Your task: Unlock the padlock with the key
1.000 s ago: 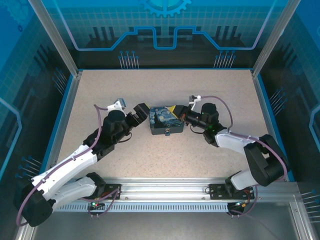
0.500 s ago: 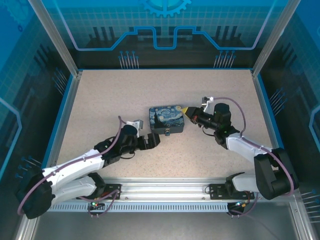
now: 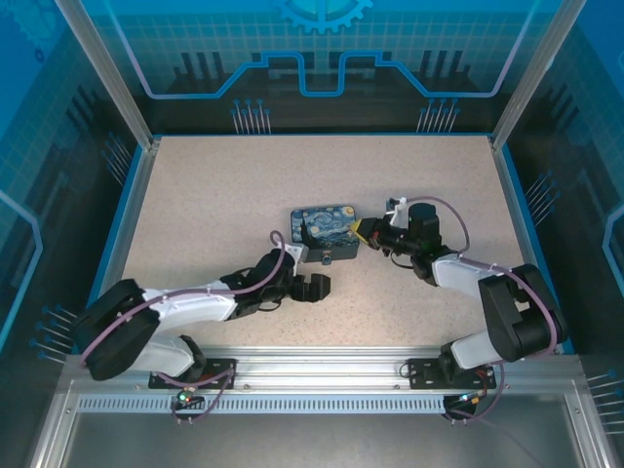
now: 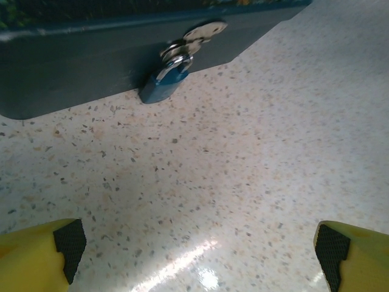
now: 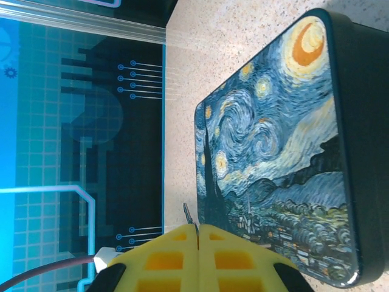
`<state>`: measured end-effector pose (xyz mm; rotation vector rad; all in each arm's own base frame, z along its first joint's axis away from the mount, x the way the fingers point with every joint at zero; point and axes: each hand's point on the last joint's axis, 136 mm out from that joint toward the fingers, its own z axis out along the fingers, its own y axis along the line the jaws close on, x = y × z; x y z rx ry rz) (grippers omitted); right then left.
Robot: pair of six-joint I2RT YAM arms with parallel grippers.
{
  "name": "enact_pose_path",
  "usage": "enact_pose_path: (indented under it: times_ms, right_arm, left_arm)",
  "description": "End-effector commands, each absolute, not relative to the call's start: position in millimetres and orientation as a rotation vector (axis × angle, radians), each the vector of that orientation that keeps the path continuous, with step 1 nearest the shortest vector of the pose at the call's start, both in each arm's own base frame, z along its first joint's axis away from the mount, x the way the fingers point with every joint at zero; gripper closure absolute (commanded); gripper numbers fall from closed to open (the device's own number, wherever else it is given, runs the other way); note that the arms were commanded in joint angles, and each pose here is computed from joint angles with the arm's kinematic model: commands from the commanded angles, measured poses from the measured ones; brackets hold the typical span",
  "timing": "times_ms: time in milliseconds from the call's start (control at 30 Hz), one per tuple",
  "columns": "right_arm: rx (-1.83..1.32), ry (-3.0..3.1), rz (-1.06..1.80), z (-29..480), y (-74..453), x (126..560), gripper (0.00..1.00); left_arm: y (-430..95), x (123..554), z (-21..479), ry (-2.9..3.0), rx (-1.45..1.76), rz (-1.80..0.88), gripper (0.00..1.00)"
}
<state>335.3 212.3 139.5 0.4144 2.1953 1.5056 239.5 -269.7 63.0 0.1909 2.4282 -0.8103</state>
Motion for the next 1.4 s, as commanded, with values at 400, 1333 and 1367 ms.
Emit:
enact_pose_path:
  times_ms: [400,1333,1367]
  right_arm:
    - [0.407,2.198,1.487,137.1,216.2,360.5,1.0]
    - [0.472,2.265,1.477,99.9,219.8,377.9,1.0]
    - [0.475,2.265,1.474,99.4,219.1,378.2,1.0]
  left_arm:
    - [-296.6,322.3,54.6,2.281,0.202,-0.631,0.03]
    - [-353.9,338.7,66.7,2.16,0.288,-0.918,0.07]
    - [-353.0,339.8,69.5,2.15,0.269,-0.934,0.07]
